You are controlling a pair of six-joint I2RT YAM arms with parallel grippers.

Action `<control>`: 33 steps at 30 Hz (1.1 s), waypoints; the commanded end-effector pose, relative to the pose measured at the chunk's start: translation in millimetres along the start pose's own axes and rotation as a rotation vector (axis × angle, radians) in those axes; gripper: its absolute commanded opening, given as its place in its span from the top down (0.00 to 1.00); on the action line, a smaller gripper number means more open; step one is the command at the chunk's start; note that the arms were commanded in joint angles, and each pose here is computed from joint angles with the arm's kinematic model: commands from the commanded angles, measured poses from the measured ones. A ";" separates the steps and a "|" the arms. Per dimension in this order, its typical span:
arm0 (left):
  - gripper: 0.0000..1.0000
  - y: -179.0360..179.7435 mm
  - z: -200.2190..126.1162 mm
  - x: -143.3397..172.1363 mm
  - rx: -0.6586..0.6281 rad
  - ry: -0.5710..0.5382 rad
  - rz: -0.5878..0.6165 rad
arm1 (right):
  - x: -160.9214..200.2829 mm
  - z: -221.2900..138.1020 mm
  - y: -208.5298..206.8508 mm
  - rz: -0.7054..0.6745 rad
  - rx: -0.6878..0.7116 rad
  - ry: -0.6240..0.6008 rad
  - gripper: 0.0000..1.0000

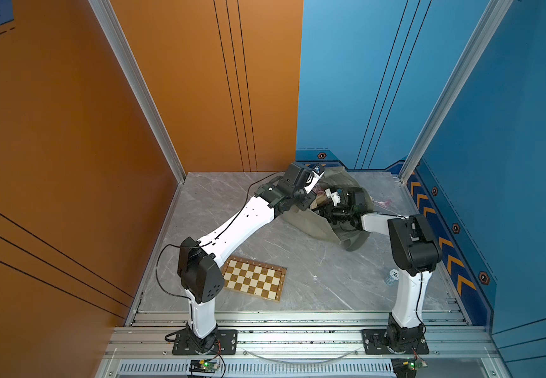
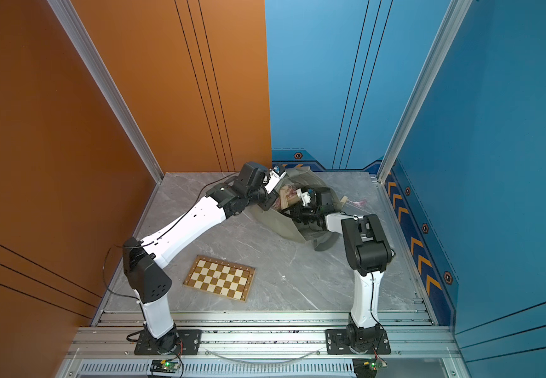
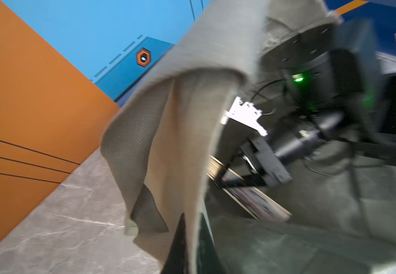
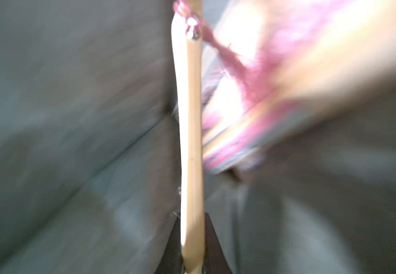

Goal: Take out the folding fans from the tote bags
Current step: Pick up the folding fan from the canvas bag.

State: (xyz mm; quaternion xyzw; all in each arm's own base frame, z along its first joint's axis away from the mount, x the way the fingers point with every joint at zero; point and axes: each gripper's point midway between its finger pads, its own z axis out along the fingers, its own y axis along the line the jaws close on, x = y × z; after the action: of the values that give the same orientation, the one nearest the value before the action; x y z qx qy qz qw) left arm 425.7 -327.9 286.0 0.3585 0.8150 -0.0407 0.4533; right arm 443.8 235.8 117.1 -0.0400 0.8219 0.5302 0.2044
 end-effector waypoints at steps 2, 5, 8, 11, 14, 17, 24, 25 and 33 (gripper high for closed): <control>1.00 31.5 4.1 3.4 -0.129 0.047 0.073 | 47.8 -16.3 5.8 -0.138 0.124 0.174 1.00; 1.00 45.2 3.8 5.5 -0.176 0.070 0.091 | 46.2 -30.9 15.2 -0.243 0.175 0.136 1.00; 1.00 60.9 4.5 8.2 -0.192 0.077 0.055 | 39.2 -44.3 32.3 -0.340 0.182 0.089 1.00; 1.00 78.4 3.4 8.5 -0.214 0.072 0.002 | 33.5 -53.2 50.2 -0.388 0.176 0.077 1.00; 1.00 93.5 4.3 7.3 -0.232 0.063 -0.044 | 29.4 -61.9 73.0 -0.441 0.150 0.064 1.00; 1.00 96.9 7.8 4.0 -0.237 0.058 -0.046 | 26.1 -74.9 98.0 -0.494 0.124 0.048 1.00; 1.00 92.7 12.9 1.0 -0.232 0.055 -0.057 | 6.3 -122.8 148.1 -0.519 0.037 -0.085 1.00; 1.00 91.9 13.3 1.1 -0.230 0.054 -0.058 | 4.1 -131.0 154.2 -0.524 0.024 -0.107 1.00; 1.00 91.6 12.0 5.9 -0.234 0.063 -0.065 | -35.1 -194.1 176.7 -0.532 0.030 -0.369 1.00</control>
State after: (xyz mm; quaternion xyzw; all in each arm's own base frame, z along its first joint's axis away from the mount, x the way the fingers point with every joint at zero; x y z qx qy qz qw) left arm 487.6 -264.7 290.6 0.2921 0.8399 0.0483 0.4549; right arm 366.0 144.3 329.1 -0.1733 0.7611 0.4345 0.4493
